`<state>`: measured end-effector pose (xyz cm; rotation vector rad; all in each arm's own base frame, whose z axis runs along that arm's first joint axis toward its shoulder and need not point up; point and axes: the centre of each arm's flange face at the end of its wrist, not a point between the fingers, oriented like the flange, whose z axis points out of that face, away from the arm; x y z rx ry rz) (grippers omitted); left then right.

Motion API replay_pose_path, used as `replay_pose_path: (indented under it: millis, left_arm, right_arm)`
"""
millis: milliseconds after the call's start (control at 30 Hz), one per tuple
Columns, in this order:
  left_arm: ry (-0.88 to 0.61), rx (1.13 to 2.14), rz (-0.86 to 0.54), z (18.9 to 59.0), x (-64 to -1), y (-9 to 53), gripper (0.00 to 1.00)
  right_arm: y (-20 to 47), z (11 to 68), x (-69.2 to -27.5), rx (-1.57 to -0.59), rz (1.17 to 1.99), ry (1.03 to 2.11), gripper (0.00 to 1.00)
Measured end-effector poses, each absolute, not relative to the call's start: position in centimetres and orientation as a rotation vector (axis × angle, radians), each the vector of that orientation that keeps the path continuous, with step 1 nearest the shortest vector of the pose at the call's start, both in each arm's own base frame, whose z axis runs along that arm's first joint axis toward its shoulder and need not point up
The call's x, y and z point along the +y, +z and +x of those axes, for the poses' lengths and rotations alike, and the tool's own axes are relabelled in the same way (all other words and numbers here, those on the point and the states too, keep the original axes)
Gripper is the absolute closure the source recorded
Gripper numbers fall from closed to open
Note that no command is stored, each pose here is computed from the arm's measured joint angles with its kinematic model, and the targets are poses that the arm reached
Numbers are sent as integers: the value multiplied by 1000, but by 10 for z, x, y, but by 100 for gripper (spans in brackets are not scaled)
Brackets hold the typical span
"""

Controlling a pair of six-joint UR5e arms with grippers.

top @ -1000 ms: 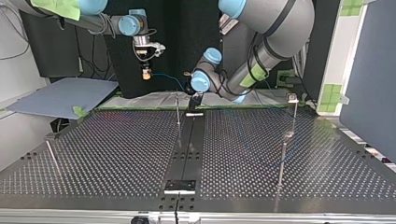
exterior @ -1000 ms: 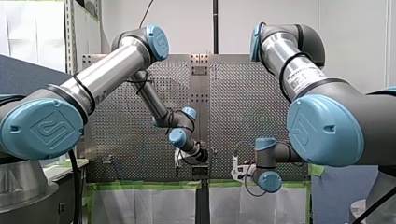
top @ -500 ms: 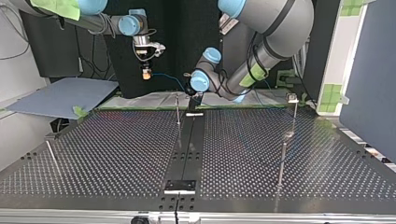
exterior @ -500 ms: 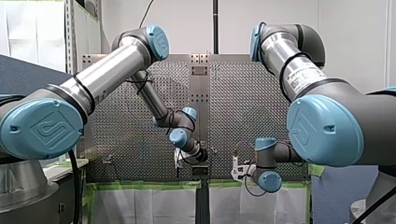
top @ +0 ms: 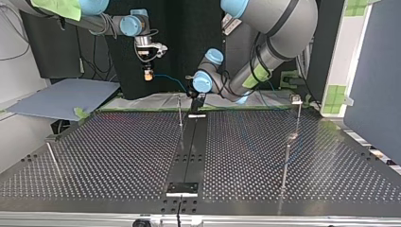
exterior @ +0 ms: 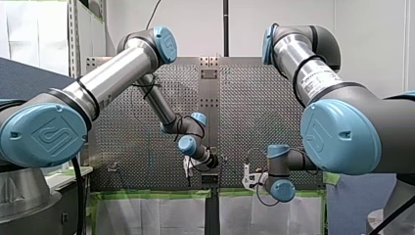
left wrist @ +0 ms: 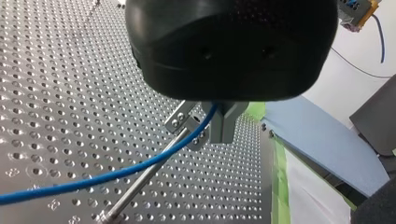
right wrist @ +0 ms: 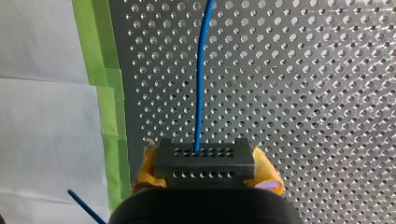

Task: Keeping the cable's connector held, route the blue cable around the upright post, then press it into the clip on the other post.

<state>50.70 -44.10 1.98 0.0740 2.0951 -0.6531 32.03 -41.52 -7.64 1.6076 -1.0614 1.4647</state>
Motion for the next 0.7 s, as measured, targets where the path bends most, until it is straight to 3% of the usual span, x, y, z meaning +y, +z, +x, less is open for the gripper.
replay_pose_path:
  millis: [700]
  left_arm:
    - [-455, 2002, 145, 511, -442, 22, 100]
  right_arm:
    - [-69, 319, -449, -1084, 1581, 1460, 100]
